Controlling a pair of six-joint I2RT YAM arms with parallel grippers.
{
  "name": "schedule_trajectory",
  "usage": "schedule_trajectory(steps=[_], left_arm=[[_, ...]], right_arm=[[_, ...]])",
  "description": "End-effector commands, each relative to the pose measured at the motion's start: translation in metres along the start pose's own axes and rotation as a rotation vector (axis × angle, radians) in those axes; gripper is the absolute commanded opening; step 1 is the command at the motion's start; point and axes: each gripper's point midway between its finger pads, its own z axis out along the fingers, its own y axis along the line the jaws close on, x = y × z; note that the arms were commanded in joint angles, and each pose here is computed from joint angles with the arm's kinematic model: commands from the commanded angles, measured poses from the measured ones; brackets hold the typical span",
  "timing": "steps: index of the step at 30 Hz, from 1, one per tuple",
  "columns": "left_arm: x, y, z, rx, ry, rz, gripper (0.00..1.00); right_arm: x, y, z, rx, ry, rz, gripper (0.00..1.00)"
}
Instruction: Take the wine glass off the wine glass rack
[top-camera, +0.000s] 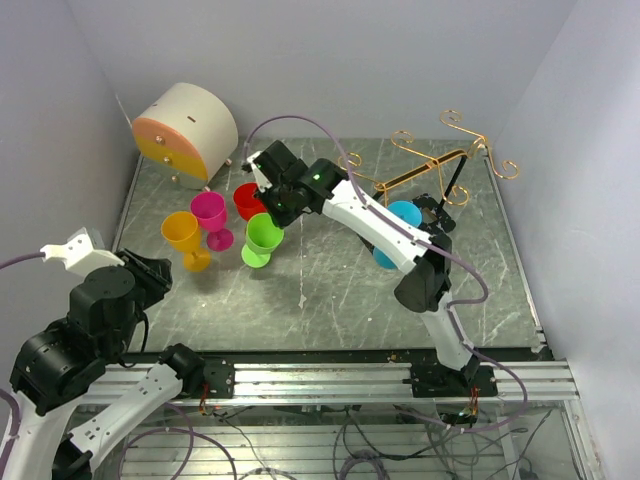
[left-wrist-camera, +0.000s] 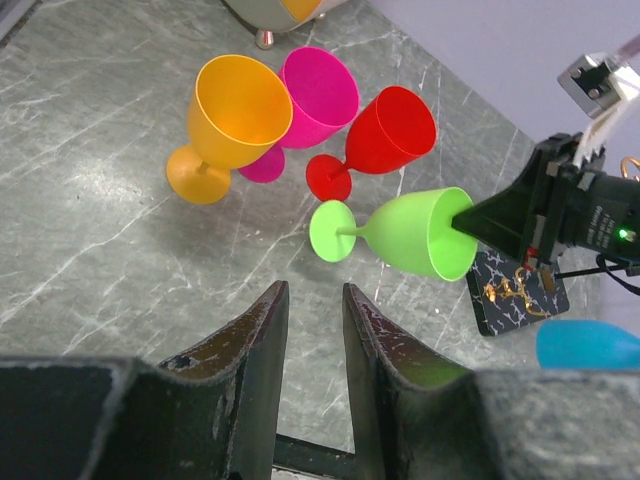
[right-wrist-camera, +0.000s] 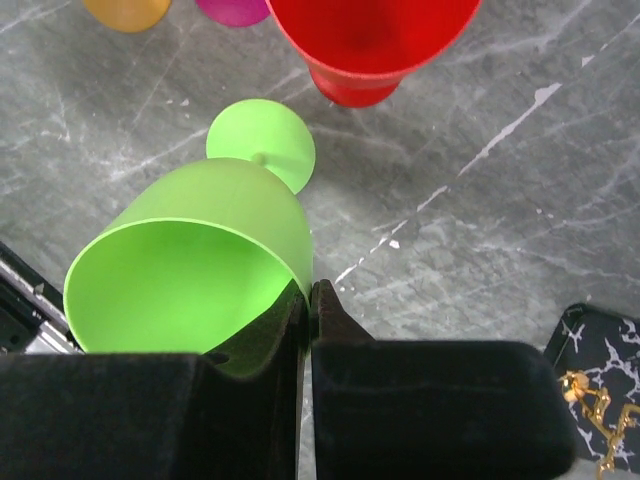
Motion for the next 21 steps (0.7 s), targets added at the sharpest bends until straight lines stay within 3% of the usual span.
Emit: schedule_trajectory(steps=[1,10,15,21], left_arm=[[0.003,-0.005,0.001,0.028,0.005,-0.017,0.39],[0.008,-0.003,0.001,0.029,0.019,-0.025,0.39],[0.011,-0.006,0.004,0.03,0.03,-0.022,0.4],[0.015,-0.012,0.009,0.043,0.04,-0.026,0.4]], right_arm=[[-0.003,0.005,0.021,-0.021,0.01,-0.002,0.0],[0.004,0.004,0.043,-0.012,0.045,-0.002,0.01],[-0.011,0.003,0.021,-0.007,-0.031,0.011,0.31],[-0.048,-0.005,-0.046,0.023,-0.235,0.051,0.39]])
